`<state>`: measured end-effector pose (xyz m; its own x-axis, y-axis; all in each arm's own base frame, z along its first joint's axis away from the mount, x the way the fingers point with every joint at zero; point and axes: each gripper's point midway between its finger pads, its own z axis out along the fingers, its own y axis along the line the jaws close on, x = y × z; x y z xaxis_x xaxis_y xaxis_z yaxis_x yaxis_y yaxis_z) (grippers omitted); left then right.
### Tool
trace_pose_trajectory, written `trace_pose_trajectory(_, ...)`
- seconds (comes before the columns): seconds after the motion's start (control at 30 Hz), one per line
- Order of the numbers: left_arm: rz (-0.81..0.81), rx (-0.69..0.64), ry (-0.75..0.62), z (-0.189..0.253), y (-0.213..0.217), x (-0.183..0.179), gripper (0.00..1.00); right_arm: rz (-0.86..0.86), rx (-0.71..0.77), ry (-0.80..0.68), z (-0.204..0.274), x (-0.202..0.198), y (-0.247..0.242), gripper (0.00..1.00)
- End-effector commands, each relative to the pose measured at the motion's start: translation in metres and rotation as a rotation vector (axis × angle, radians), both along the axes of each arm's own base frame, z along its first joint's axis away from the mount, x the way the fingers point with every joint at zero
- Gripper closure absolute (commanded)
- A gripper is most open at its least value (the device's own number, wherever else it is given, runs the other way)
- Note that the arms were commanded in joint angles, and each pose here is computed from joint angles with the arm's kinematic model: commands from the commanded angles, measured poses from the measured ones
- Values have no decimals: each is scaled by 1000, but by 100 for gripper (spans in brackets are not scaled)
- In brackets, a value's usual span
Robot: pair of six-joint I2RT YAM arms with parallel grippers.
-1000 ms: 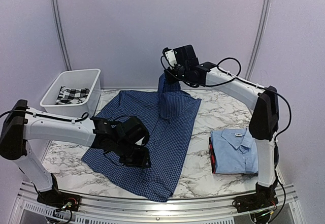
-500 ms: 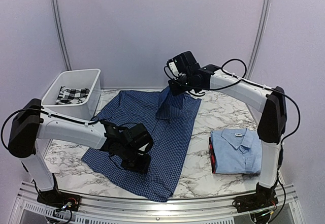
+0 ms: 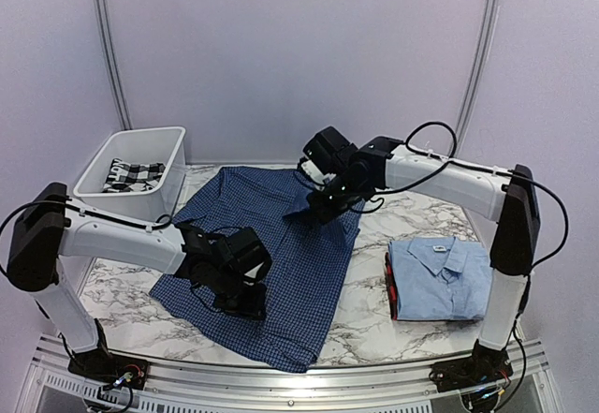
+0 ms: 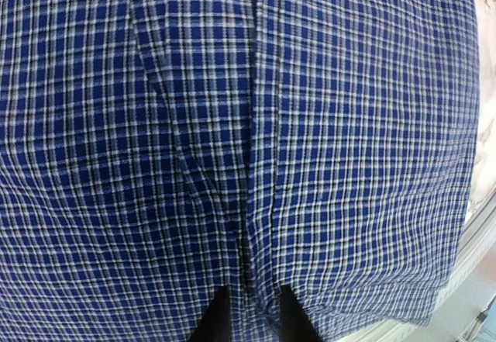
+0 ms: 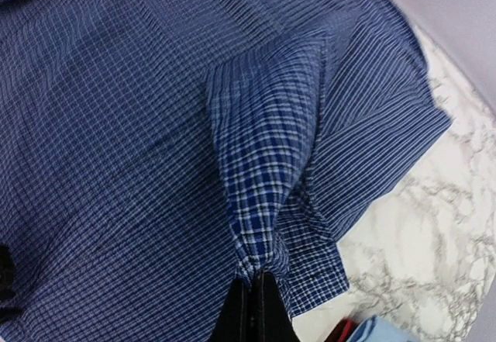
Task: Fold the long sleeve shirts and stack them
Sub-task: Place the sleeve of the 1/3-folded shirt.
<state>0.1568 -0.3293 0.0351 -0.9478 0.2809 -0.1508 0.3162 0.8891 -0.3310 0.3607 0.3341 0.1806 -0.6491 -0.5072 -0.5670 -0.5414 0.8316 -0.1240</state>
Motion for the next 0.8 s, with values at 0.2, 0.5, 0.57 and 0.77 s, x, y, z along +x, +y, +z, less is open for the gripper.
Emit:
trace_pose_trajectory(0.2,21,-58,-55,31,8,14,55,136,89,226,-28,-73,25,57)
trace_pose_trajectory(0.5,19,-131,-126,61,-15,47,53,-4,217,185,-29,-36,-23,57)
trace_pose_trajectory(0.57,9,-147,-129,63,-26,54,53,-31,208,183,-41,-31,-38,57)
trace_pose_trajectory(0.77,-3,-187,-112,56,-60,78,50,-27,232,175,-68,-35,-49,55)
